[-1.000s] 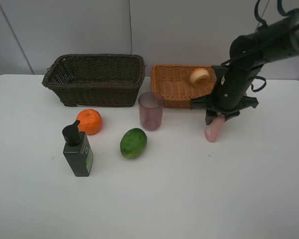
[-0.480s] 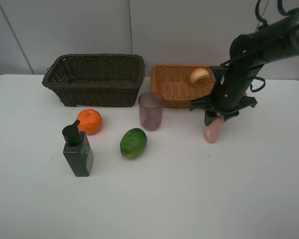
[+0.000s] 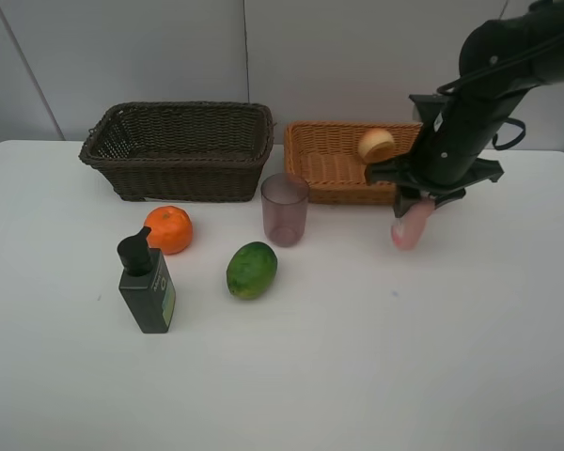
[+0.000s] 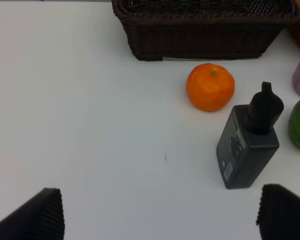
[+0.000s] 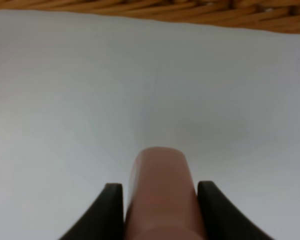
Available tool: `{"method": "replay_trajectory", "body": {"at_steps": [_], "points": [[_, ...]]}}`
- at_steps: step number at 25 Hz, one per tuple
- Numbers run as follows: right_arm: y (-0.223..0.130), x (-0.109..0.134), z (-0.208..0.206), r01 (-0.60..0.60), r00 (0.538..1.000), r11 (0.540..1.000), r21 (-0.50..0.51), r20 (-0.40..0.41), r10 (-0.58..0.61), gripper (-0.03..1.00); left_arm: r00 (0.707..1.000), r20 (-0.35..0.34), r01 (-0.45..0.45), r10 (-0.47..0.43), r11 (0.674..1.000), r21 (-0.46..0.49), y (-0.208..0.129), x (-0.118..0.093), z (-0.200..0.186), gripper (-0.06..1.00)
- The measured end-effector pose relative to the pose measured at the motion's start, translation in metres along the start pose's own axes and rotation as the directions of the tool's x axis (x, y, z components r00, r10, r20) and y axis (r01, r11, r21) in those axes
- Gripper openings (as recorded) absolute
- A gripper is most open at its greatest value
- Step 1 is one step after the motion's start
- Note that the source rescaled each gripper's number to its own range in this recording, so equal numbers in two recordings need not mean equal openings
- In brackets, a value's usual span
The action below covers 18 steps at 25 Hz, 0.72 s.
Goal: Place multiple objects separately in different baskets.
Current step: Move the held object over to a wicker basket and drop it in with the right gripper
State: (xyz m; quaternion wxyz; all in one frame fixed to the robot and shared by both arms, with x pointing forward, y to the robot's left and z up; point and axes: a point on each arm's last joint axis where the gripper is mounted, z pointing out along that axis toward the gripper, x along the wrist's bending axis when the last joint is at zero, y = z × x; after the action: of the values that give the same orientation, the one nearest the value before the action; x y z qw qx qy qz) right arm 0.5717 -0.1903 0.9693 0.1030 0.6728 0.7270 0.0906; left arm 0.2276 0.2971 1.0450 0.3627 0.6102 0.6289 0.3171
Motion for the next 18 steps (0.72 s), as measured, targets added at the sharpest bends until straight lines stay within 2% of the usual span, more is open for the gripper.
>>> {"method": "replay_trajectory", "body": {"at_steps": [10, 15, 18], "points": [[0.003, -0.005, -0.054, 0.046, 0.999, 0.995, -0.086, -0.009, -0.047, 0.01, 1.0, 0.0, 0.0, 0.0, 1.0, 0.0, 0.0, 0.0, 0.0, 1.0], [0.021, 0.011, -0.087, 0.111, 0.993, 0.977, -0.18, -0.029, -0.118, 0.01, 1.0, 0.0, 0.0, 0.0, 1.0, 0.0, 0.0, 0.0, 0.0, 1.0], [0.034, 0.026, -0.111, 0.147, 0.984, 0.95, -0.275, -0.053, -0.168, 0.01, 1.0, 0.0, 0.0, 0.0, 1.0, 0.0, 0.0, 0.0, 0.0, 1.0]]}}
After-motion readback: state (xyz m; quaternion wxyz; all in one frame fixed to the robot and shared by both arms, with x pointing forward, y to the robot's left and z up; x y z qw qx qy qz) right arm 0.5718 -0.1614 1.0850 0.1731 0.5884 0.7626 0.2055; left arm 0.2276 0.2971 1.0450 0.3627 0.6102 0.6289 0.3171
